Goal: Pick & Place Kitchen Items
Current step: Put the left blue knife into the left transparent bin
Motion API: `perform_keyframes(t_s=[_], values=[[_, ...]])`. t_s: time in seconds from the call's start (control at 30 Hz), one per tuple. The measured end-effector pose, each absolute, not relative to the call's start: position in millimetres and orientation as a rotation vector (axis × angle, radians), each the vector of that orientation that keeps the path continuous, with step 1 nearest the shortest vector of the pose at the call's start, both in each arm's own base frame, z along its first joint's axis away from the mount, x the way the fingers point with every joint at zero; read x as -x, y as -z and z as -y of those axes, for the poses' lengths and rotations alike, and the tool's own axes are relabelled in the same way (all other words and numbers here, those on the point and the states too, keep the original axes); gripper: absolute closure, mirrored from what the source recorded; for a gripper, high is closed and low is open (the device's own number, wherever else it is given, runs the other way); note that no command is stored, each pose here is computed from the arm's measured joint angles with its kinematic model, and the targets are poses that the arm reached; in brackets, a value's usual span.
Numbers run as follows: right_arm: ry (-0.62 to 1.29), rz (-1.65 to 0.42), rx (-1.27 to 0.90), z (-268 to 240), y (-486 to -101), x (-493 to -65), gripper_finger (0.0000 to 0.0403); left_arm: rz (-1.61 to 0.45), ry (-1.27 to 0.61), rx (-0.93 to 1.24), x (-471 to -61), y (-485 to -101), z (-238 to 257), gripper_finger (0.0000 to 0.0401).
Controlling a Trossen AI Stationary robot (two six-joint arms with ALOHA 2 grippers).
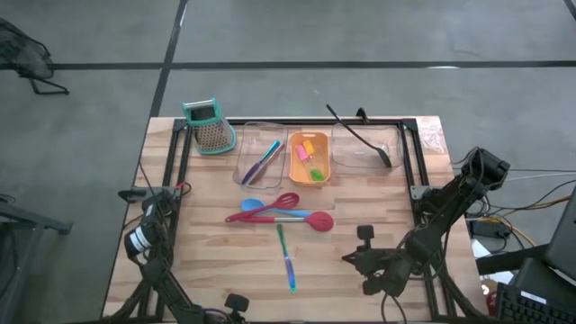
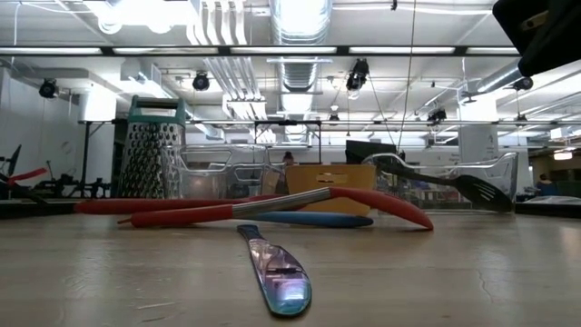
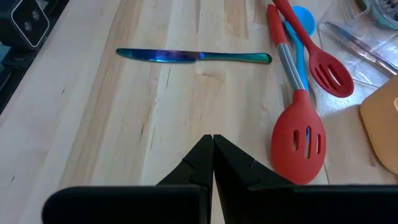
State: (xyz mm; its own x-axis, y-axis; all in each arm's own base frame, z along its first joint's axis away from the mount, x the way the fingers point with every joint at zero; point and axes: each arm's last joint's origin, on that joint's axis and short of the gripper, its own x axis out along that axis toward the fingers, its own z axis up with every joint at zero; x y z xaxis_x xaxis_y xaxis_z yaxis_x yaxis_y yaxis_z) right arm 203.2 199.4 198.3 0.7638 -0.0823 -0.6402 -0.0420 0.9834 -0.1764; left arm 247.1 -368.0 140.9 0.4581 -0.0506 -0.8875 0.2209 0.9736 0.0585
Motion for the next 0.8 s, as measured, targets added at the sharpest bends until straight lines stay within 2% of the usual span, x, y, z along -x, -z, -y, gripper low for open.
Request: perform_keyframes(t_s=[0.33, 0.67, 0.8], values=[[0.021, -0.701, 0.189, -199, -198, -203, 0.0394, -1.050, 0.180, -0.188, -248, -160, 364, 0.0354], [0.010, -0.695, 0.219, -200, -199, -204, 0.0394, -0.983, 0.033, -0.288, -247, -210, 329, 0.0354], [0.006, -0.693, 0.242, -199, -199, -204, 0.0394, -0.846, -0.117, -0.300, -259, -230, 307, 0.0354]])
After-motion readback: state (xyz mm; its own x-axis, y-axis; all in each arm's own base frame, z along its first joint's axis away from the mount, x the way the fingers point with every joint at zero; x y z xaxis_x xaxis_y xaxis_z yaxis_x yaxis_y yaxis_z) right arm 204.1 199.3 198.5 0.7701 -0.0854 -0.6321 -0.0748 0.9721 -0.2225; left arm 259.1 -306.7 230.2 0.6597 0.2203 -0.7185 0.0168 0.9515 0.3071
